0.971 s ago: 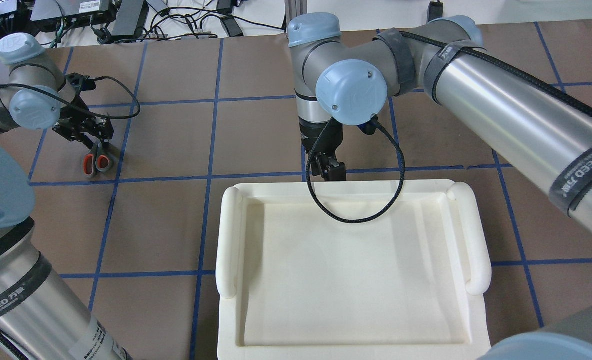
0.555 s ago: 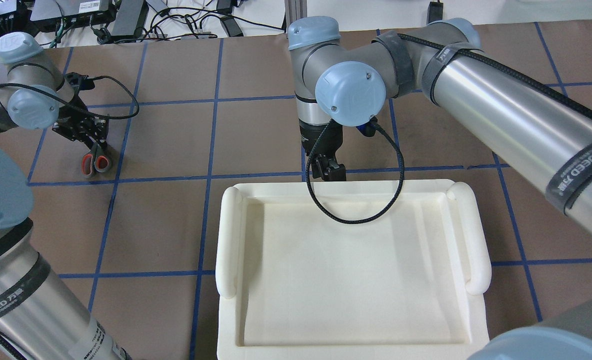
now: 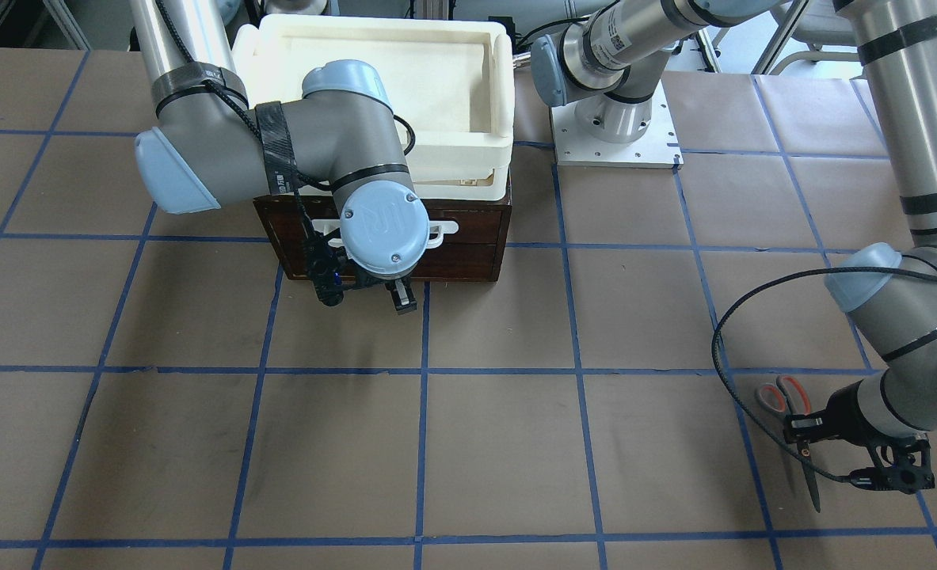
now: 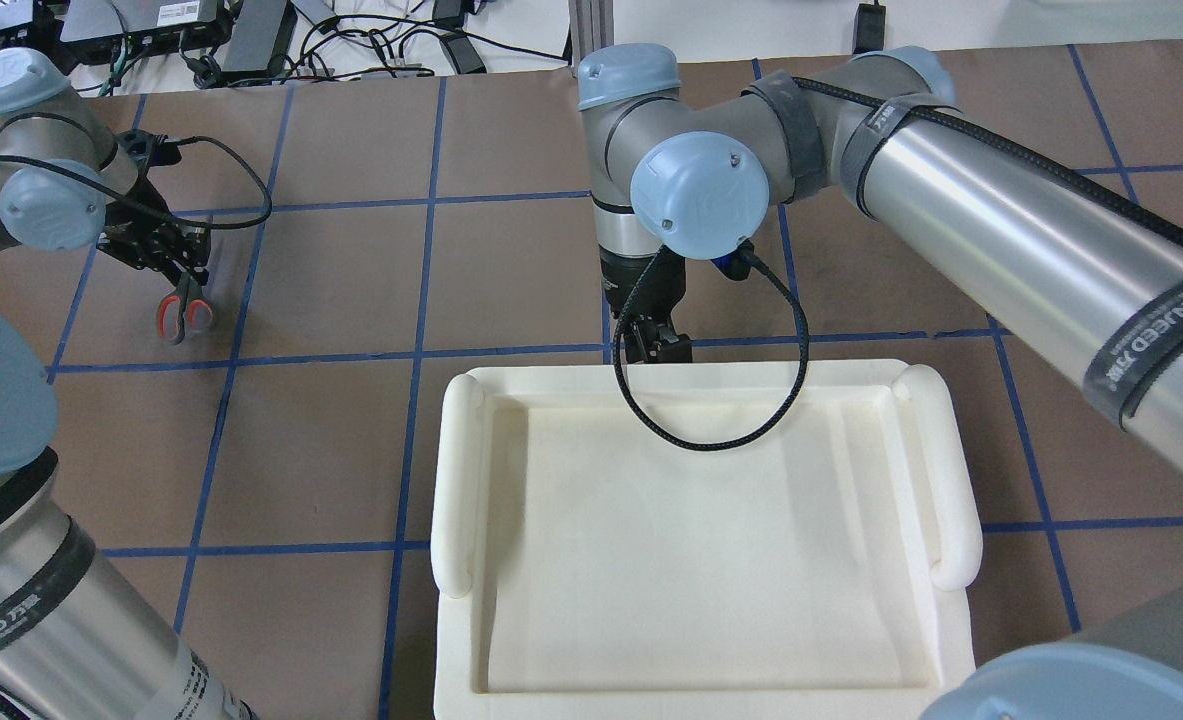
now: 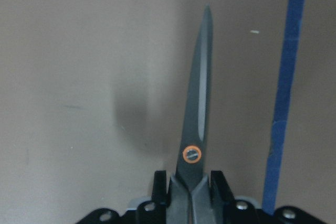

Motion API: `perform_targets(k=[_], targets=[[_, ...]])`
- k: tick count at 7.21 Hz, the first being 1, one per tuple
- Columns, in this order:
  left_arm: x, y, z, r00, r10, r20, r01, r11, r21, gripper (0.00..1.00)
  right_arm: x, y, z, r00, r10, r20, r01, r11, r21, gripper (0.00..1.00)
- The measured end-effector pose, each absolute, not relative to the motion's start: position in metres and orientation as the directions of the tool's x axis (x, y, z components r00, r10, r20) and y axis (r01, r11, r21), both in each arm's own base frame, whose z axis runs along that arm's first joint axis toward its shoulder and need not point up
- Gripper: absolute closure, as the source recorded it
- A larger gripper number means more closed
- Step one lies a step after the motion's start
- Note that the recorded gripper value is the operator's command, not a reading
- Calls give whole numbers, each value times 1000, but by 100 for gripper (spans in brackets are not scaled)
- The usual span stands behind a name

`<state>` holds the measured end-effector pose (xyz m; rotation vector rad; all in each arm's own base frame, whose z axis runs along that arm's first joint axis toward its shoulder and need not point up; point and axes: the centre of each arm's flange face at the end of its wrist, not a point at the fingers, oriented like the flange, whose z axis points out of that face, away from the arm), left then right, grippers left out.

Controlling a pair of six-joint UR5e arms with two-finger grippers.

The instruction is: Place scissors in drawer with both arms

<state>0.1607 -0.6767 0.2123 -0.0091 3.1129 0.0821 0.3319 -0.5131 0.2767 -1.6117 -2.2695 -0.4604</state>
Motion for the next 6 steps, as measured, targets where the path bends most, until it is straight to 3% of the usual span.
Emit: perform_targets(k=[3,6], targets=[[113,-654,308,-974,227,-22,226,973,42,86,332,-513,271,-317,840,440,945,317,77,0],[34,-618,400,-870,491,-35,491,871,24,86,334,-520,271,-329,858,393,942,326,77,0]])
